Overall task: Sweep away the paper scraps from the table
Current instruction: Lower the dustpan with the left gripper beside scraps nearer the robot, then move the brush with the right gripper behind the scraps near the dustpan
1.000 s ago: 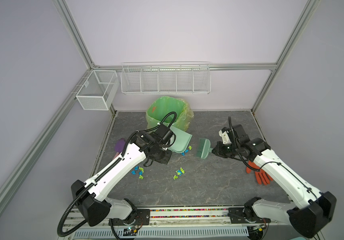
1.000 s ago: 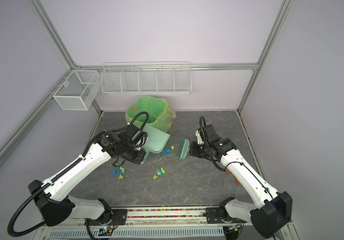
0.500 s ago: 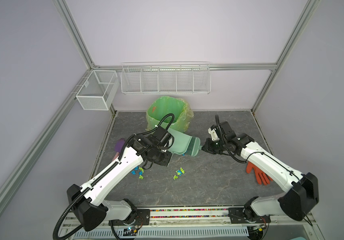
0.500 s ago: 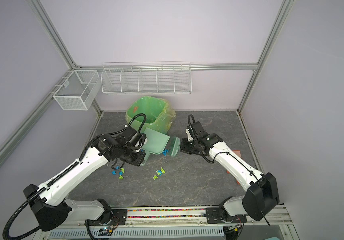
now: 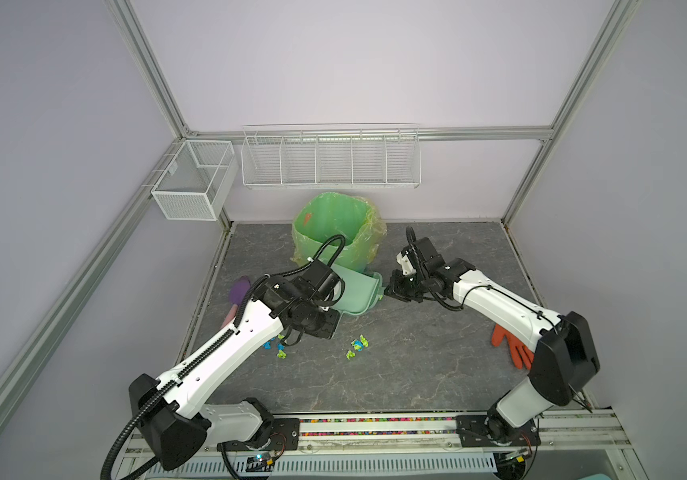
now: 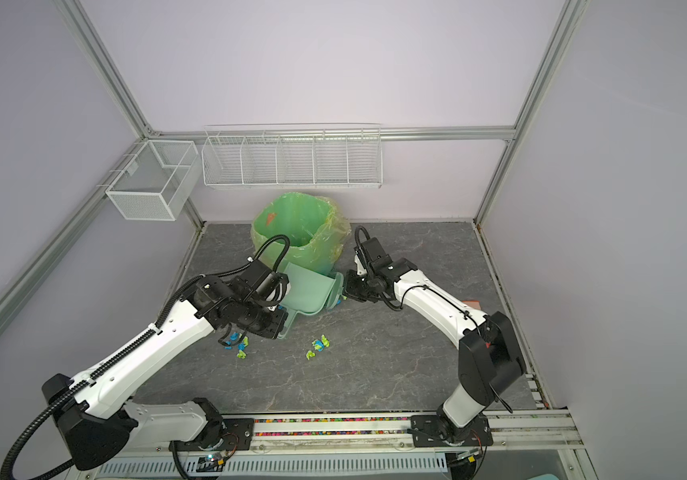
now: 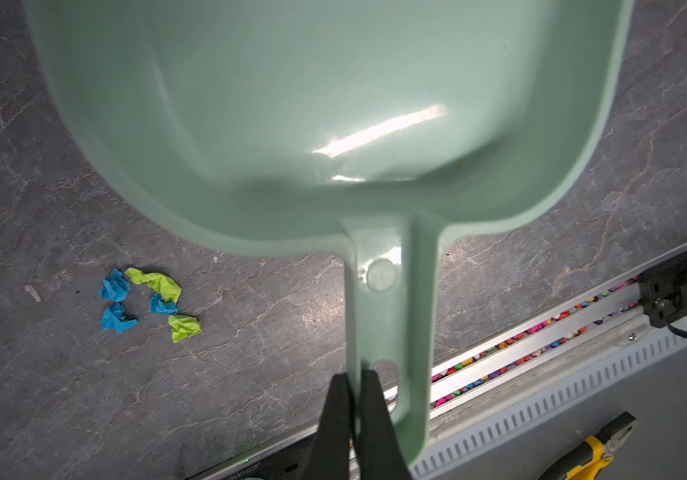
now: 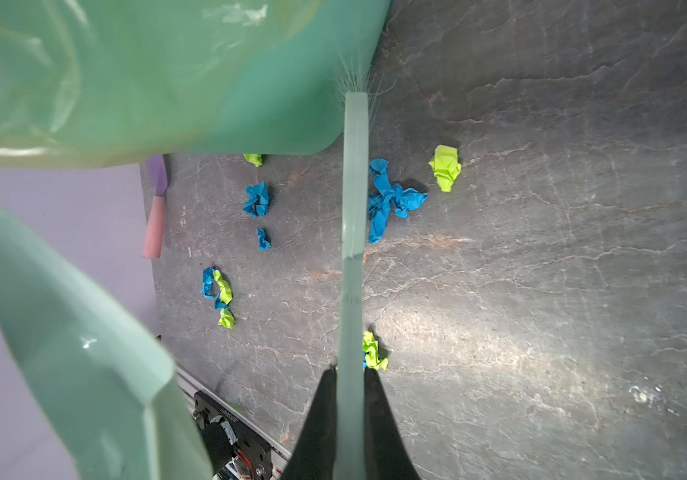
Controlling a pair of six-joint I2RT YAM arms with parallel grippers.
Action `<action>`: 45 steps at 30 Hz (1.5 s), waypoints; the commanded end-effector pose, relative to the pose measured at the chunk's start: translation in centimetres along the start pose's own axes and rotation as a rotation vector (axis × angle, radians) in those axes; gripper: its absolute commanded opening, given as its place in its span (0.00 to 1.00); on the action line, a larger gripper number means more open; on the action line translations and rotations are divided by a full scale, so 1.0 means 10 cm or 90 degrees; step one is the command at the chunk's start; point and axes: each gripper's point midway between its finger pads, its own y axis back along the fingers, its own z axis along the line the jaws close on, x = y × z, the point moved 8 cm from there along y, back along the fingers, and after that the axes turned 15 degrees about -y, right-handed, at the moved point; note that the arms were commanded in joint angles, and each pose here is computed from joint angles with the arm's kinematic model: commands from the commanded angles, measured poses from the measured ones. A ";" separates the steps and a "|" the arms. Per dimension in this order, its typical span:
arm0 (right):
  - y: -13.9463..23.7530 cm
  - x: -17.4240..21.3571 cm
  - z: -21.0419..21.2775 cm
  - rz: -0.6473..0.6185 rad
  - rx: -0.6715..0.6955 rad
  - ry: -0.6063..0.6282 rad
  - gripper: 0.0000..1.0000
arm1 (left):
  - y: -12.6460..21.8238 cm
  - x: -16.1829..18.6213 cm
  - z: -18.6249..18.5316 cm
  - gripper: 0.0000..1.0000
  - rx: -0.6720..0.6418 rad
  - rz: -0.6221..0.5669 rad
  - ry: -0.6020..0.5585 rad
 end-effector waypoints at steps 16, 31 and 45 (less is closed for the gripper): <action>0.23 -0.19 -0.71 -0.002 0.043 -0.102 0.07 | -0.19 0.01 -0.25 0.00 0.003 0.016 -0.013; 1.18 0.00 -1.01 -0.060 -0.014 -0.128 0.07 | -0.52 -0.35 -0.50 0.00 -0.005 0.032 -0.082; 1.81 -0.05 -0.95 -0.112 0.169 0.023 0.07 | -0.82 -0.67 -0.61 0.00 0.006 0.069 -0.120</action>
